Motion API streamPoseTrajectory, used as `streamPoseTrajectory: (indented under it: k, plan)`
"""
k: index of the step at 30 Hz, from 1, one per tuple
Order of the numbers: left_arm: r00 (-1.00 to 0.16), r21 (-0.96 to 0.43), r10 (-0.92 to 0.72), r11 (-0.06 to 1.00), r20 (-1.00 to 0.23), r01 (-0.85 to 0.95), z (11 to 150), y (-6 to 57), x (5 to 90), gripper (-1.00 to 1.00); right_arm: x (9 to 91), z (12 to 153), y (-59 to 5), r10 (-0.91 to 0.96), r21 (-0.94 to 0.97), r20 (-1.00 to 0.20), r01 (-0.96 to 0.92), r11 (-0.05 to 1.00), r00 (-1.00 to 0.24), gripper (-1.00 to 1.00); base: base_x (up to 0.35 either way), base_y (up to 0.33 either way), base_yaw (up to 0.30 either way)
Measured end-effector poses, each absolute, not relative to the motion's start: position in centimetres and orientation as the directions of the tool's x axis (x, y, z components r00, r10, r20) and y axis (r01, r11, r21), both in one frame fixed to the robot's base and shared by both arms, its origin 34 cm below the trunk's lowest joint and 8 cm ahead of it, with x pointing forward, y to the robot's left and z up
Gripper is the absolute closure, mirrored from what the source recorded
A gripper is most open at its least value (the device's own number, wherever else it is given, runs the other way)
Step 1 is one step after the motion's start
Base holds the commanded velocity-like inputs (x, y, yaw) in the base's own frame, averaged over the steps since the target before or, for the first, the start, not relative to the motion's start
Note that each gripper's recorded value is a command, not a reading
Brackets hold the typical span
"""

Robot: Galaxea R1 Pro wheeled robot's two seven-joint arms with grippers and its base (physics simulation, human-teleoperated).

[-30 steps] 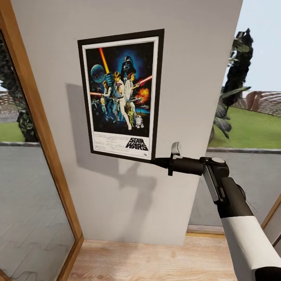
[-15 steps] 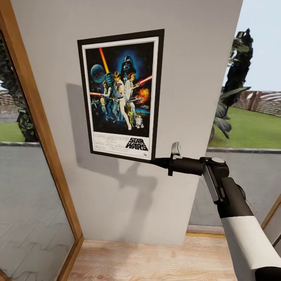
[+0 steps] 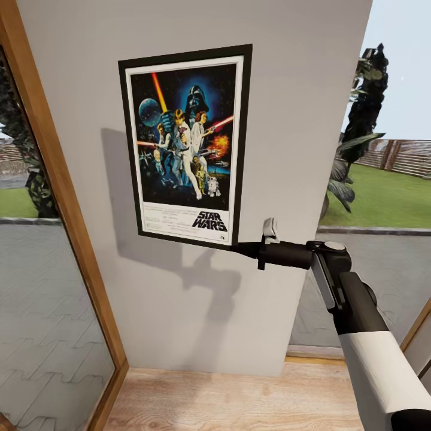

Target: Pick up the poster from the kitchen countertop and hang it on one of the wall nails in the kitchen.

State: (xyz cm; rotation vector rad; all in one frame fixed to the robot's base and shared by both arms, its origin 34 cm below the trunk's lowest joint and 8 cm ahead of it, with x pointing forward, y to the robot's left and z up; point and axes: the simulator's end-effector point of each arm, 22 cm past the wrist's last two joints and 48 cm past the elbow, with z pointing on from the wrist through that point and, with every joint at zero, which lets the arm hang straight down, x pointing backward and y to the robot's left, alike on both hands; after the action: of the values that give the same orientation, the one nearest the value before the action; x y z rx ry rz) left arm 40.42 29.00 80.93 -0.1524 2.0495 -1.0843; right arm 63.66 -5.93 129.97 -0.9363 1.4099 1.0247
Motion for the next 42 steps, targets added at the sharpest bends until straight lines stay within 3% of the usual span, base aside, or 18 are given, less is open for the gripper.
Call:
streamPoseTrajectory:
  k: [42]
  plan:
    - [-0.676, -0.736, -0.435, 0.632, -0.595, 0.242, 80.97, 29.49, 40.41, -1.0, 63.64, 129.98, -5.92, 0.005, 0.082, -0.996, -0.946, 0.312, -0.085, 1.0, 0.085, 0.0, 0.0]
